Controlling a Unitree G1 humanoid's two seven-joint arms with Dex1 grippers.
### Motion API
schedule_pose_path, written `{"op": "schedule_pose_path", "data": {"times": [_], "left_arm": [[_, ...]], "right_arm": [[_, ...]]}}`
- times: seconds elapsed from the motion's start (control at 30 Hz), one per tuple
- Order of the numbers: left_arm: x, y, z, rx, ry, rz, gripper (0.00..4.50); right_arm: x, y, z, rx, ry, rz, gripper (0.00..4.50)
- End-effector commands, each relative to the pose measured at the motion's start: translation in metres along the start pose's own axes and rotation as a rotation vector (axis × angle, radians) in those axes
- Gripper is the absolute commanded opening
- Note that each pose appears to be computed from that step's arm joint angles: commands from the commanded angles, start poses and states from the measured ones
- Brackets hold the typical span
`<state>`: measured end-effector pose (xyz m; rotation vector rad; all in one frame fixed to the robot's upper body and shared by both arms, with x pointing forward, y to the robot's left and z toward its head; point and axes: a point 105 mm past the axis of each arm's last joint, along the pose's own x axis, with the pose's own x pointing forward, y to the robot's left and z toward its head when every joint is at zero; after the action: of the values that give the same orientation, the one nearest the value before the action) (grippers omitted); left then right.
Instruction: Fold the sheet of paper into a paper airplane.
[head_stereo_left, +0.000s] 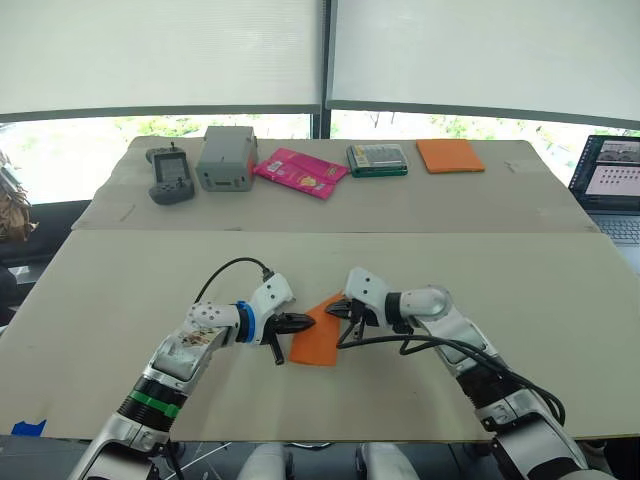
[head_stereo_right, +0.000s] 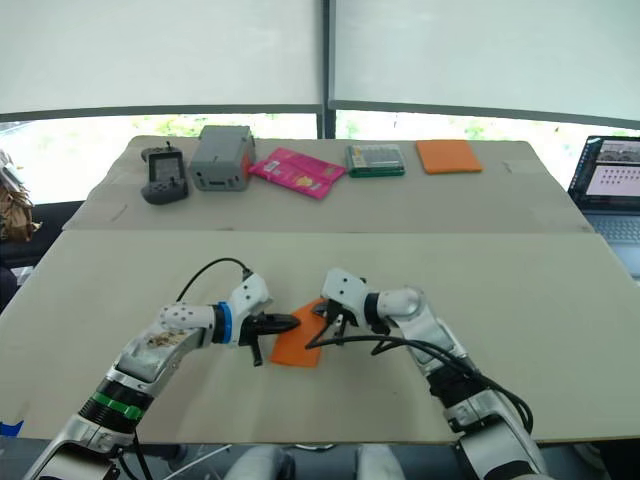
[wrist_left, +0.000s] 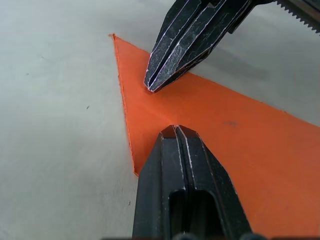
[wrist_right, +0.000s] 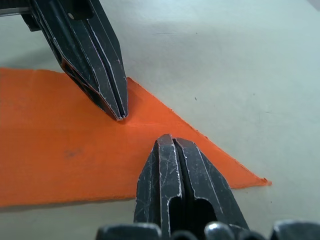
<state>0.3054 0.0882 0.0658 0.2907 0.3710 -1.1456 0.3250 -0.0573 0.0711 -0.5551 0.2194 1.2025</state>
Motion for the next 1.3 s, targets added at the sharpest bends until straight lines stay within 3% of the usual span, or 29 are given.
{"op": "schedule_pose_path", "data": {"times": [0.03,0.37,0.67,0.97,1.3], "left_arm": [[0.014,-0.010,-0.016,-0.019,0.054,-0.012,0.03],[0.018,-0.018,-0.017,0.009,0.056,0.000,0.03],[0.014,-0.012,-0.022,-0.007,0.074,0.027,0.03],[0.015,-0.011,-0.023,-0.022,0.075,0.024,0.03],[0.023,-0.015,-0.020,-0.023,0.067,0.020,0.03]], "right_arm": [[0.001,0.013,-0.032,0.021,0.090,0.018,0.00],[-0.011,-0.047,-0.030,0.042,0.027,-0.228,0.00],[-0.002,-0.018,-0.017,0.025,-0.082,-0.091,0.00],[-0.004,-0.002,-0.029,-0.017,-0.028,-0.034,0.00],[-0.004,0.044,-0.026,-0.060,0.003,0.143,0.00]]}}
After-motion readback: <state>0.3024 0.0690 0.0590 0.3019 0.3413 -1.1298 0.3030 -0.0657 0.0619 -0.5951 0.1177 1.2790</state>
